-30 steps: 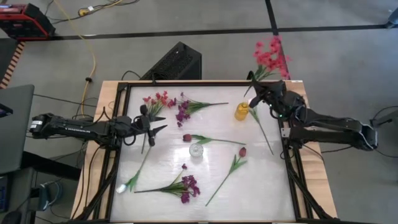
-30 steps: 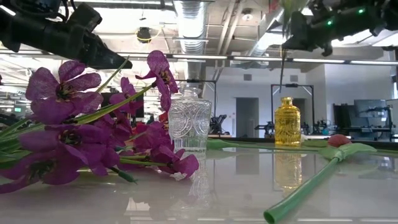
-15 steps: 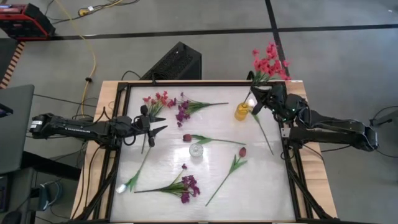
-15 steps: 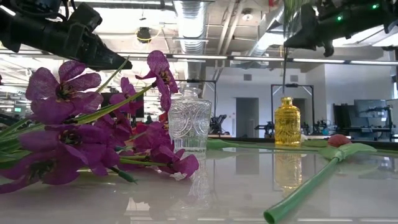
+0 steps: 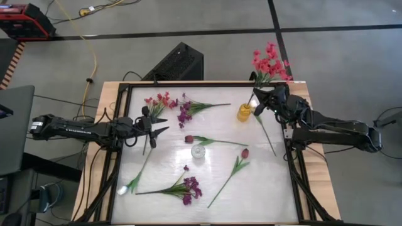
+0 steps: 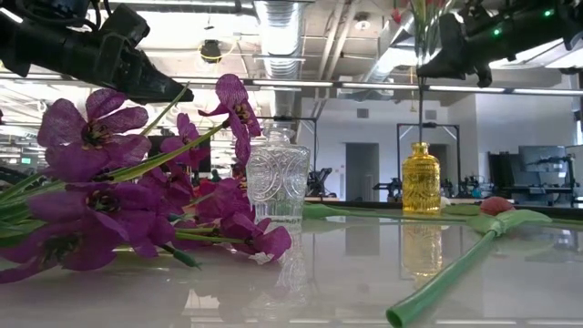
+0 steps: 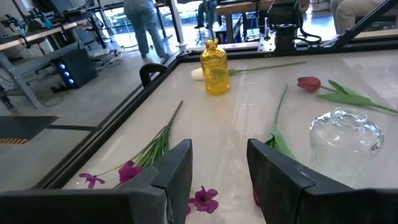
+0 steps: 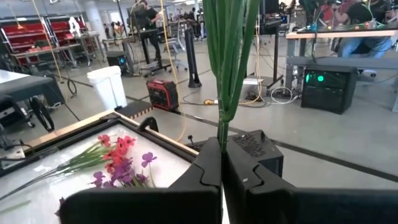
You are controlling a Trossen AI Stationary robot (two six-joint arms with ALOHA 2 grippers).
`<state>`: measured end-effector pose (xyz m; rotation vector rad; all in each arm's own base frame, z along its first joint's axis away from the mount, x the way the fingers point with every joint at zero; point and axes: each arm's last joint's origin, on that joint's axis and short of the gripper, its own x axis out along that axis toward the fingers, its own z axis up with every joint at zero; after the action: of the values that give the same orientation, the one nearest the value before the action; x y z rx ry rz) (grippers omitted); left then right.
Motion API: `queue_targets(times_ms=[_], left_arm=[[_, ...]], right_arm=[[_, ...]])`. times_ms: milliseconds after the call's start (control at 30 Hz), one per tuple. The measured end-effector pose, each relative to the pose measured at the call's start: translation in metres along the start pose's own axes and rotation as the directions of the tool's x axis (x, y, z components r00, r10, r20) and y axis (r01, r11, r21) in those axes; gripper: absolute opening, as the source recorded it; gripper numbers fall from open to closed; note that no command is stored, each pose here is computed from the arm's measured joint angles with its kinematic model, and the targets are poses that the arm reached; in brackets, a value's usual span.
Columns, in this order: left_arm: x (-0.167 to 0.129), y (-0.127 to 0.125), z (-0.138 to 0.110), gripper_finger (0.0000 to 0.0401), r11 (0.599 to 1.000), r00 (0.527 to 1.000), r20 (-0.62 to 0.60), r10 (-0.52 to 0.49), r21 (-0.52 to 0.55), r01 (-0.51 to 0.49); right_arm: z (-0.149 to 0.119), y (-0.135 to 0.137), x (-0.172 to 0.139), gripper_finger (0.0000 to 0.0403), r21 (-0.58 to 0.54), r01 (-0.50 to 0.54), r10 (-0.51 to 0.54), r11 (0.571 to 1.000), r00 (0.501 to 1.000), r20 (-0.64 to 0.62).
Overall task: Sort flowers into vase by color
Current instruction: Put the bottom pink flowers into the transparent vase
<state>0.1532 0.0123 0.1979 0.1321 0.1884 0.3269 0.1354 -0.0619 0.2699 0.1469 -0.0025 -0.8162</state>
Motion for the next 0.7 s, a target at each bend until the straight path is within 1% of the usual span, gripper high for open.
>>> queue_targets(times_ms=[133, 367, 500, 700], left_arm=[[0.000, 0.000, 0.000, 0.0144, 1.000, 1.000, 0.000, 0.000, 0.000, 0.000], [0.000, 0.000, 0.000, 0.0144, 1.000, 1.000, 0.000, 0.001, -0.005, -0.001], [0.000, 0.000, 0.000, 0.0144, 1.000, 1.000, -0.004, 0.000, -0.015, 0.000], [0.000, 0.000, -0.001, 0.0144, 1.000, 1.000, -0.008, 0.000, -0.013, 0.000]], right_arm=[[-0.004, 0.001, 0.003, 0.0024, -0.016, 0.005, -0.005, 1.000, 1.000, -0.030], [-0.017, 0.006, 0.017, 0.0027, -0.045, 0.015, -0.020, 0.999, 0.993, -0.114], [-0.022, 0.008, 0.021, 0.0046, -0.054, -0.014, 0.006, 0.998, 0.989, -0.151], [-0.025, 0.007, 0.021, 0.0079, -0.017, 0.007, -0.010, 1.000, 0.984, -0.177]])
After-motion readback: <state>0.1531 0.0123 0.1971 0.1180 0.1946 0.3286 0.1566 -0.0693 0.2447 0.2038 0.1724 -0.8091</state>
